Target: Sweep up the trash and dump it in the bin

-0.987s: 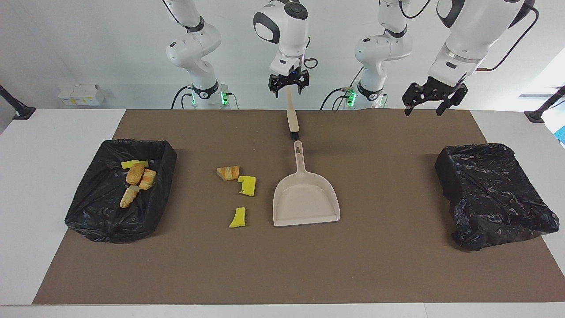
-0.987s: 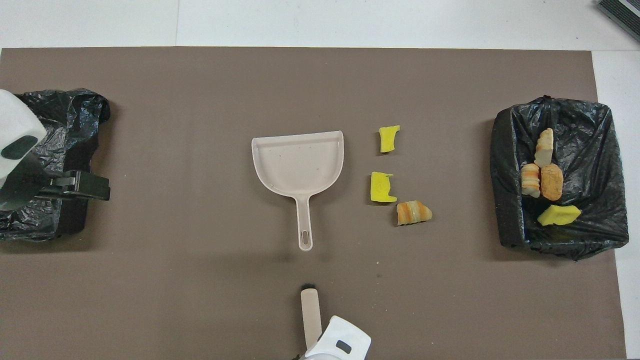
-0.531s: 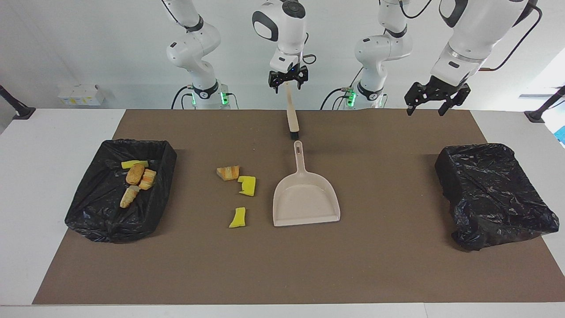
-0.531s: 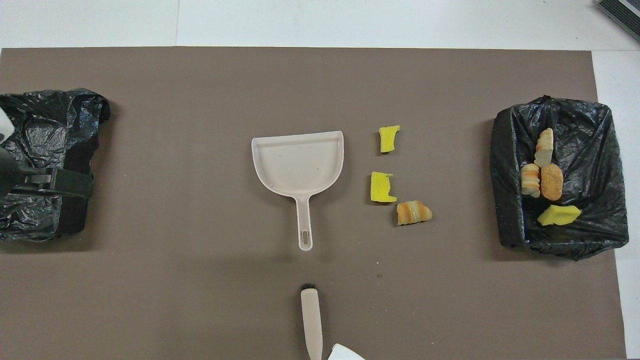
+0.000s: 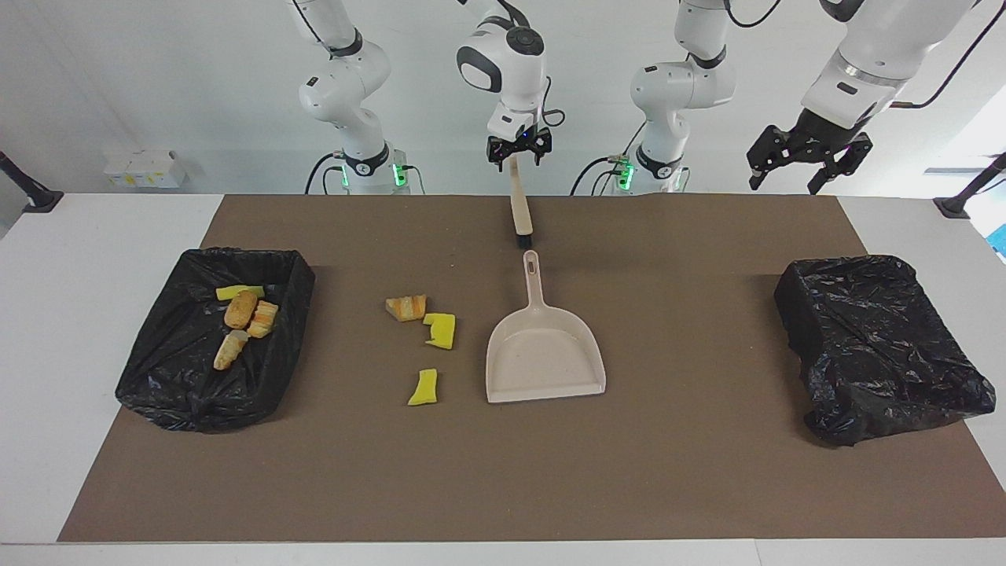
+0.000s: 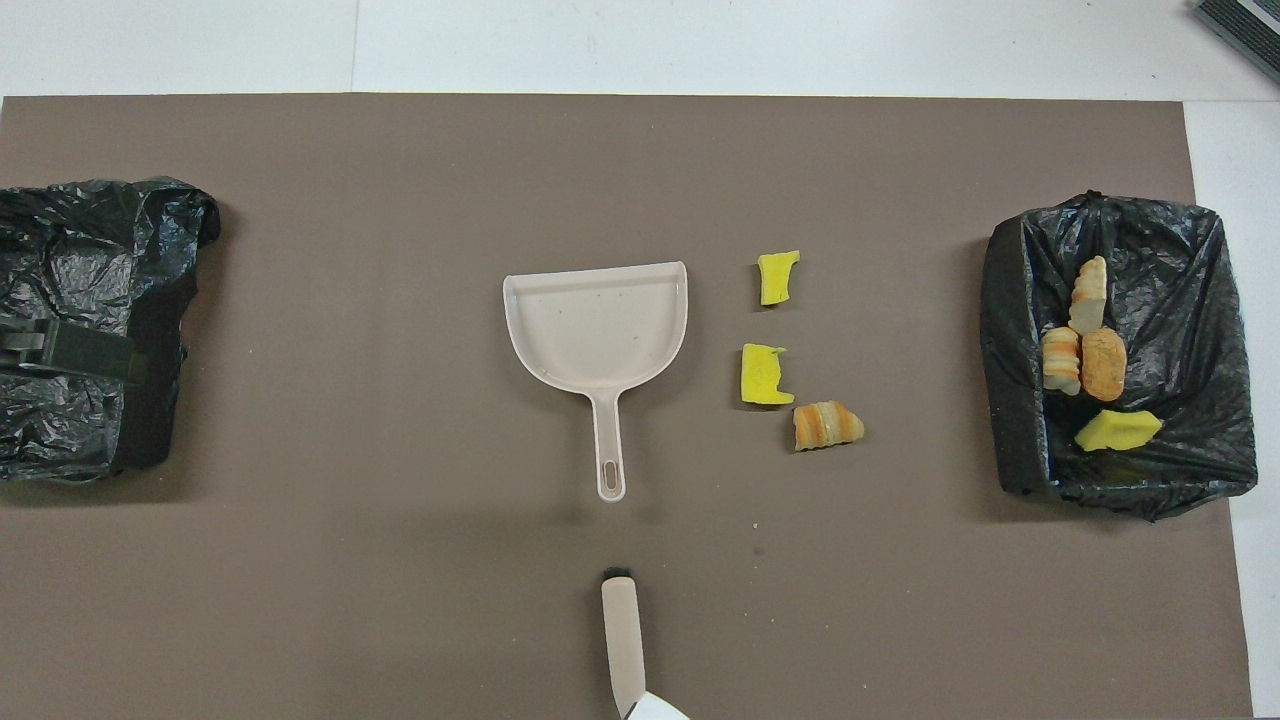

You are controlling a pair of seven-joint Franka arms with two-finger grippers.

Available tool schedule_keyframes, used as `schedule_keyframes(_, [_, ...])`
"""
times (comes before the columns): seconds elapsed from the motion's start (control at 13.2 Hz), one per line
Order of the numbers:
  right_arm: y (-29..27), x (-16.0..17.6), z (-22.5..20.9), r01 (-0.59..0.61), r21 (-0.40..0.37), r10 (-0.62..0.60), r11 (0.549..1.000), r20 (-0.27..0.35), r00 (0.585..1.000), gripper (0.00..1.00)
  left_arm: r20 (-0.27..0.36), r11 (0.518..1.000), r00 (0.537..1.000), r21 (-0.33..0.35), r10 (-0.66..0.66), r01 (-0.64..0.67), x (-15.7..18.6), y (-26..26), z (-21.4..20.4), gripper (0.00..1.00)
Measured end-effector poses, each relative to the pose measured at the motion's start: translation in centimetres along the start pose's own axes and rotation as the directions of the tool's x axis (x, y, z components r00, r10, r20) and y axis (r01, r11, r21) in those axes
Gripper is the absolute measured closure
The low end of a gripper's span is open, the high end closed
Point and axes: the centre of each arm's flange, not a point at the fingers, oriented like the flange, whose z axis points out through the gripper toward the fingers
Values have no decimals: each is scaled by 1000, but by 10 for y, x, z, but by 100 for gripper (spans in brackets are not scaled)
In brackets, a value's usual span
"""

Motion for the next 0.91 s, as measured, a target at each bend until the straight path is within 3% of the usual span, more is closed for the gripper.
schedule_keyframes(0.08, [0,2,7,-6,-7,6,1000,6,1000,10,0,1000,1000,-2,-1,1,5,-2,-1,0])
schedule_keyframes(0.23, [1,4,10,-24,-12,24,1000,11,1000,28,-2,1000,1000,-4,8,-8,11,-3,-1,0])
schedule_keyframes(0.3, [1,4,10,-35,-12,35,999,11,999,29,-6,1000,1000,-3,13,-13,11,-2,-3,0])
schedule_keyframes(0.38, [1,4,10,-47,-12,47,999,11,999,37,-11,1000,1000,-3,18,-18,11,0,-5,0])
schedule_keyframes(0.46, [1,3,11,-54,-15,55,998,13,998,37,-15,1000,1000,-2,23,-23,10,3,-7,0])
schedule_keyframes(0.53, [2,3,11,-57,-21,57,998,18,998,44,-17,1000,999,-2,29,-29,10,6,-8,0])
schedule_keyframes(0.91, [6,-1,15,-57,-59,59,997,48,997,49,-8,998,998,-1,61,-61,11,25,-3,0])
